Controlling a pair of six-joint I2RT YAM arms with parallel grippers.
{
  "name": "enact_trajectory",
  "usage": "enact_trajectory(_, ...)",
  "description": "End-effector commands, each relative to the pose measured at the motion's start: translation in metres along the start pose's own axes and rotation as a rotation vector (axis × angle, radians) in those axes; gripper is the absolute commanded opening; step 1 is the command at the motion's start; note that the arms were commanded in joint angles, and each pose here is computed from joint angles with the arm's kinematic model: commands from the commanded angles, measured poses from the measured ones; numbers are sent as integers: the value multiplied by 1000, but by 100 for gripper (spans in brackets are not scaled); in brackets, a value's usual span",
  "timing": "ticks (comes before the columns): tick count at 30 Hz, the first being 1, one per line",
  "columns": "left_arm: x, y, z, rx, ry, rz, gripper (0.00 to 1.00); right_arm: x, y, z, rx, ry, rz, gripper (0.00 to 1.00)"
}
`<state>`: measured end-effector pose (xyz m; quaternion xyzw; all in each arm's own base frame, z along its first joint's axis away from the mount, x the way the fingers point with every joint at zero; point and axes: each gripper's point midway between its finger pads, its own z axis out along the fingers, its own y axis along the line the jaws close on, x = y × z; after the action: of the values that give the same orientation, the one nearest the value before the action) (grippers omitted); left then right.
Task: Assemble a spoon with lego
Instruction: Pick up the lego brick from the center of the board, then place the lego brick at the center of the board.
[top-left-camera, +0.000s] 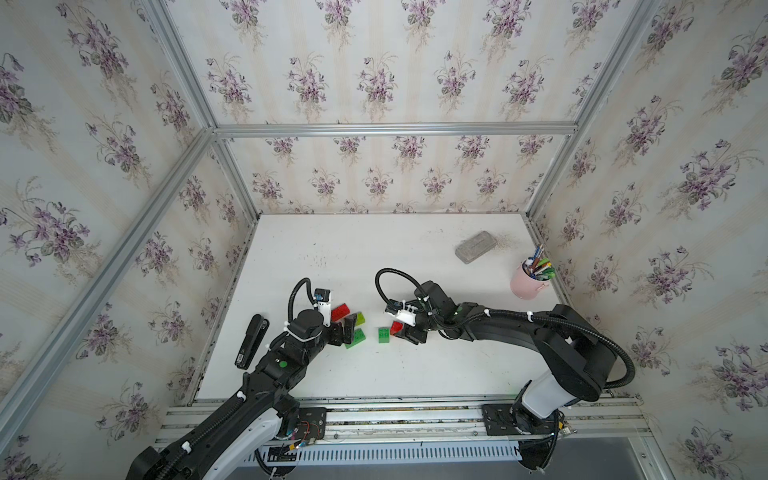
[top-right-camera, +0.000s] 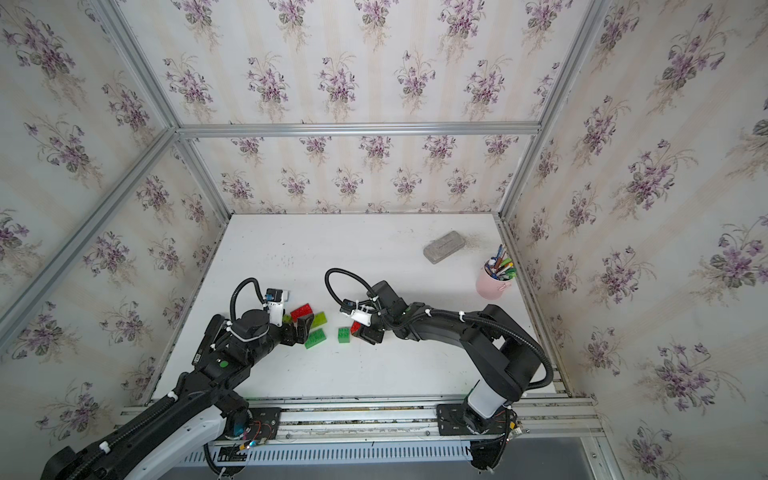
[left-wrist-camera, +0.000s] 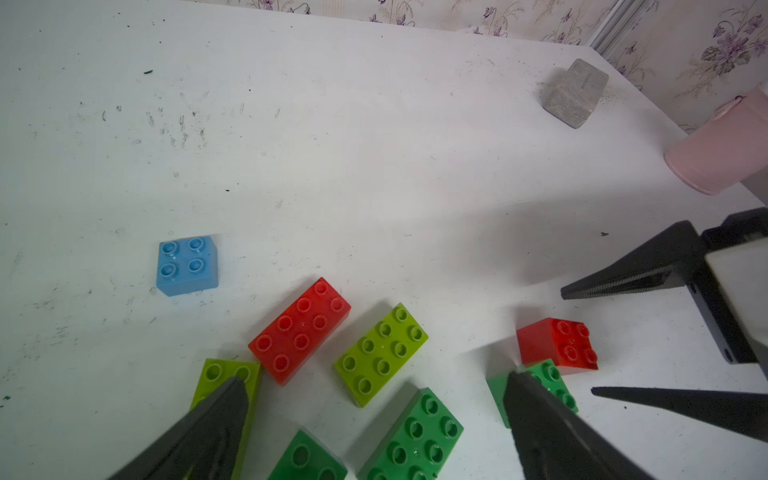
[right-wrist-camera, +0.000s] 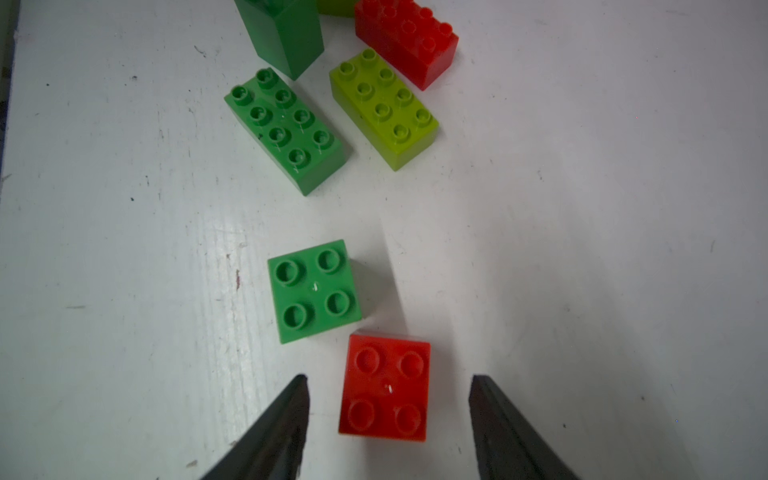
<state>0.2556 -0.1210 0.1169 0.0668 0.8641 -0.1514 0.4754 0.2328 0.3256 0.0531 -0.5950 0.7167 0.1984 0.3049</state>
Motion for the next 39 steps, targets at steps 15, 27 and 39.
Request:
enact_trajectory(15,2,5,0,-22,-6,-32,100,9,-7,8,-33,127,-155,23)
enact_trajectory(27,6,5,-2,-16,-10,-50,100,-22,-55,17,-11,61,-284,22)
enact_trajectory(39,13,7,-1,-20,6,-68,100,-33,-74,39,-82,49,-231,23)
